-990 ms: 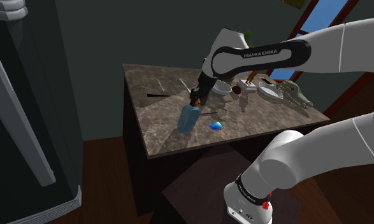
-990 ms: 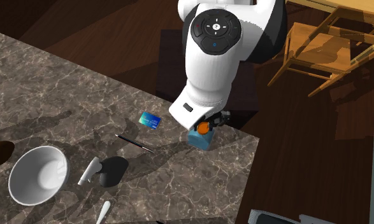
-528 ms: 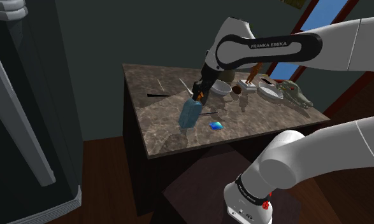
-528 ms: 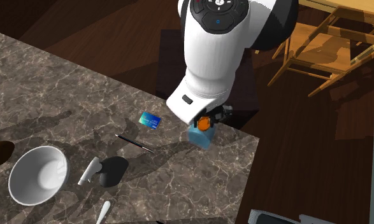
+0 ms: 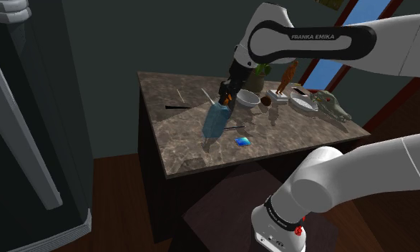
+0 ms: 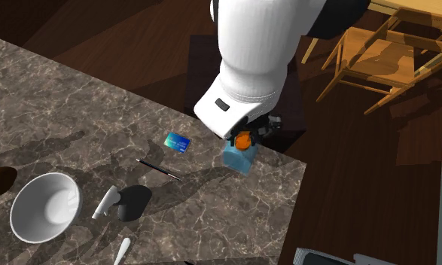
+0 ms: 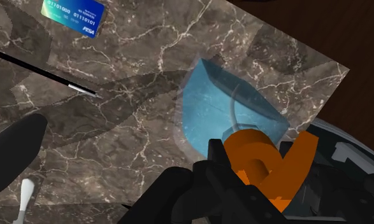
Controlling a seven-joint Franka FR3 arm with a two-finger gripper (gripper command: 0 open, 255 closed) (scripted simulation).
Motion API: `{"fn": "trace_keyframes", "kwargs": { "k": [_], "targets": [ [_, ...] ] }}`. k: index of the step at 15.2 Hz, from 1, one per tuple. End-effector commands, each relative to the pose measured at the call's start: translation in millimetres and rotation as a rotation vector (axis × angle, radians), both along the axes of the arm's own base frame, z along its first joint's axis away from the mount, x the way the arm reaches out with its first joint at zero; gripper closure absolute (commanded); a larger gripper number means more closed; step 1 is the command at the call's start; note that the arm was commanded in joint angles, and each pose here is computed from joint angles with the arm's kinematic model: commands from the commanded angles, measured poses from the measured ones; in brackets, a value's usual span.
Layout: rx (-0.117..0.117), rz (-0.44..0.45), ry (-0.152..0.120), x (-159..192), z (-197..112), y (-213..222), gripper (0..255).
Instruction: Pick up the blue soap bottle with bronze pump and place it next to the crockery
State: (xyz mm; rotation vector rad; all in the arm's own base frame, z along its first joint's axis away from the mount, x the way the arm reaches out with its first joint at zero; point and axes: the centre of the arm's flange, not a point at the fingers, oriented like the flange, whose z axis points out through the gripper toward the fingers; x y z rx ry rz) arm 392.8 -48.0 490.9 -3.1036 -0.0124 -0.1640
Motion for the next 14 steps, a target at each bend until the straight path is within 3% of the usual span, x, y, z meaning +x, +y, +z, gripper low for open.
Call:
{"fn": "trace_keyframes", "kwargs": {
  "k": [1,14],
  "targets": [
    [0.0,0.0,0.0,-0.4,10.3,0.6,255],
    [0.0,0.0,0.0,-0.4,78.9,0.6,255]
  ]
}}
